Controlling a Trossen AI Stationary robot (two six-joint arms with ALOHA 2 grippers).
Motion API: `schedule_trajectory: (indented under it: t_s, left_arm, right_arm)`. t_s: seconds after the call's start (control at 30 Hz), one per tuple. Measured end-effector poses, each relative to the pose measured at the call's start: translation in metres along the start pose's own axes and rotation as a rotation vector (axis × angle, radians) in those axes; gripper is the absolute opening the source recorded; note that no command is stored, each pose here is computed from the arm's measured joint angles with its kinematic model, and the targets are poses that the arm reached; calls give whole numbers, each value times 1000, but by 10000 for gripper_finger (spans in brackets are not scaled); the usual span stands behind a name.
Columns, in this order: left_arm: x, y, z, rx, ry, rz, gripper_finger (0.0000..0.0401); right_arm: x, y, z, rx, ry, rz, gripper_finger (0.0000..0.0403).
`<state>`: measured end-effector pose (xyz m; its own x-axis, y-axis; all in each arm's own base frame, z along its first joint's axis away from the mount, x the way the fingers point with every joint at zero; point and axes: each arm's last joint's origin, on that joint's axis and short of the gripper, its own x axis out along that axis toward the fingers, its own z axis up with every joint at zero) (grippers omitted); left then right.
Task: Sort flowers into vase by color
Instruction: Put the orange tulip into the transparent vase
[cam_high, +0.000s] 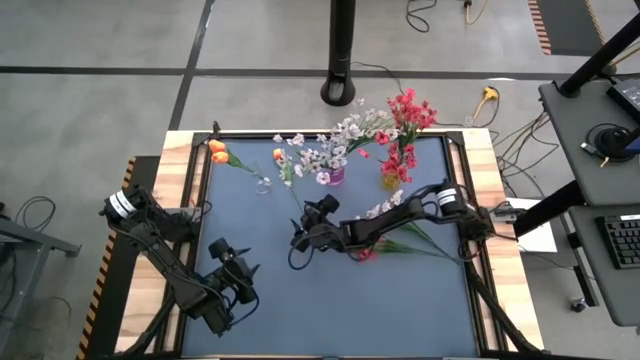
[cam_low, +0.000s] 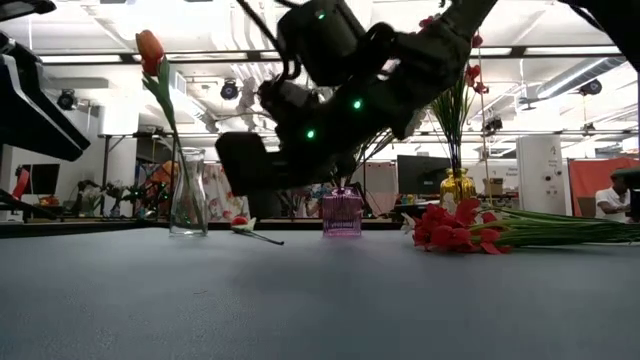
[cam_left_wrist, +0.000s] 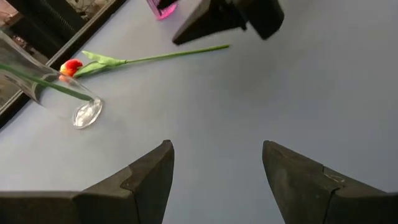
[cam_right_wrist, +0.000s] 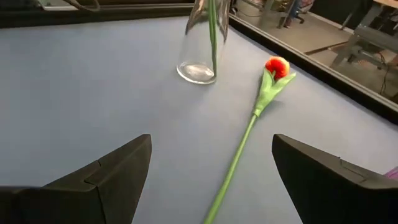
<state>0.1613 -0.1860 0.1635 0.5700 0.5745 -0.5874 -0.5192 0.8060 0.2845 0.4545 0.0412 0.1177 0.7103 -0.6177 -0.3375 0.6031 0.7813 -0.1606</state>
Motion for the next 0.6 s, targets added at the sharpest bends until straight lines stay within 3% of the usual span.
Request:
schedule_trajectory:
  t_s: [0.6]
  left_arm:
    - [1, -2, 0, -5, -62, 7, 227]
  right_arm:
    - [26, -4, -31, 6, 51, -64, 325]
